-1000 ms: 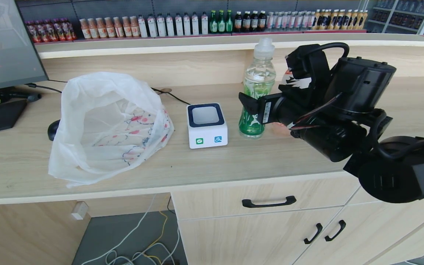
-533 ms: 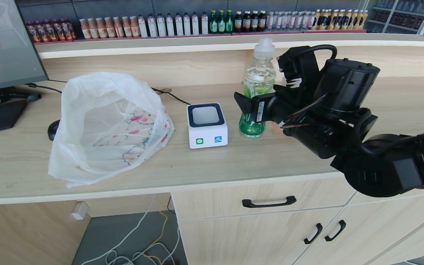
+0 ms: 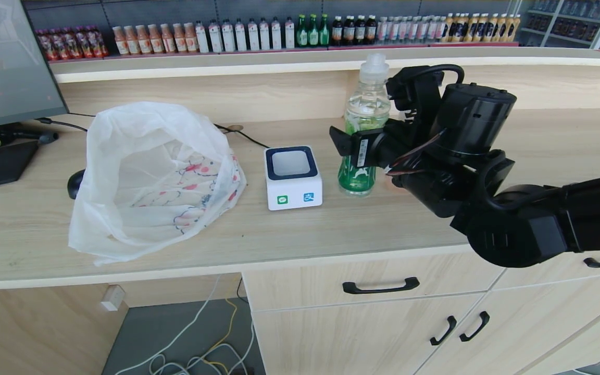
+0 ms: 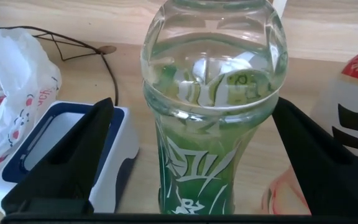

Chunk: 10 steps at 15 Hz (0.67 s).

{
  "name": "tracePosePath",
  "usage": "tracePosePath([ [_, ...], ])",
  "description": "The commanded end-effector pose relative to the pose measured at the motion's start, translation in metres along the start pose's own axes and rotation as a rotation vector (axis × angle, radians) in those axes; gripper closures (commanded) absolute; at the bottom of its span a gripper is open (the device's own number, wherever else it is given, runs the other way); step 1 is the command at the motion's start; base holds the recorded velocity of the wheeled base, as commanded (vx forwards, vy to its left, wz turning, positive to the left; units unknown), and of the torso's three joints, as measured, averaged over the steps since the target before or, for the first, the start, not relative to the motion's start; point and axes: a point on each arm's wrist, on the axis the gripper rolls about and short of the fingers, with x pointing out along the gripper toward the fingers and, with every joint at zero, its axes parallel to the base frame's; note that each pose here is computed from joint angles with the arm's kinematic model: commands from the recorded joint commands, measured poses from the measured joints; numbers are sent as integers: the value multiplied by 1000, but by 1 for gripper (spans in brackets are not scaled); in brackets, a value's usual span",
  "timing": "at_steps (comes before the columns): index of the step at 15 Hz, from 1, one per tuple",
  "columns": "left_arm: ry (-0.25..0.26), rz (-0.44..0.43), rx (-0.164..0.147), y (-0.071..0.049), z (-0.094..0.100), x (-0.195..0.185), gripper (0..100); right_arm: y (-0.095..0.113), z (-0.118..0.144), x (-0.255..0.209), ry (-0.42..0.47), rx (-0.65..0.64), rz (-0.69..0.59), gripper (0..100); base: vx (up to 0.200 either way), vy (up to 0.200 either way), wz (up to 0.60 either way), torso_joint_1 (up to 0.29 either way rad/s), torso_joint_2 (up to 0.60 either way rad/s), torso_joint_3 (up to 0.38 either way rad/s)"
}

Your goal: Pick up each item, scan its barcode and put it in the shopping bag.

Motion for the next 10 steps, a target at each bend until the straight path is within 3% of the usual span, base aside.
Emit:
tracePosePath([
  [1,-1,1,0,0,0,0,0,1,-3,4,3,-1,-6,0,0,0,0,0,0,0],
  [10,-1,1,0,0,0,0,0,-9,-2,13,-9,-1,-59,0,0,0,0,0,0,0],
])
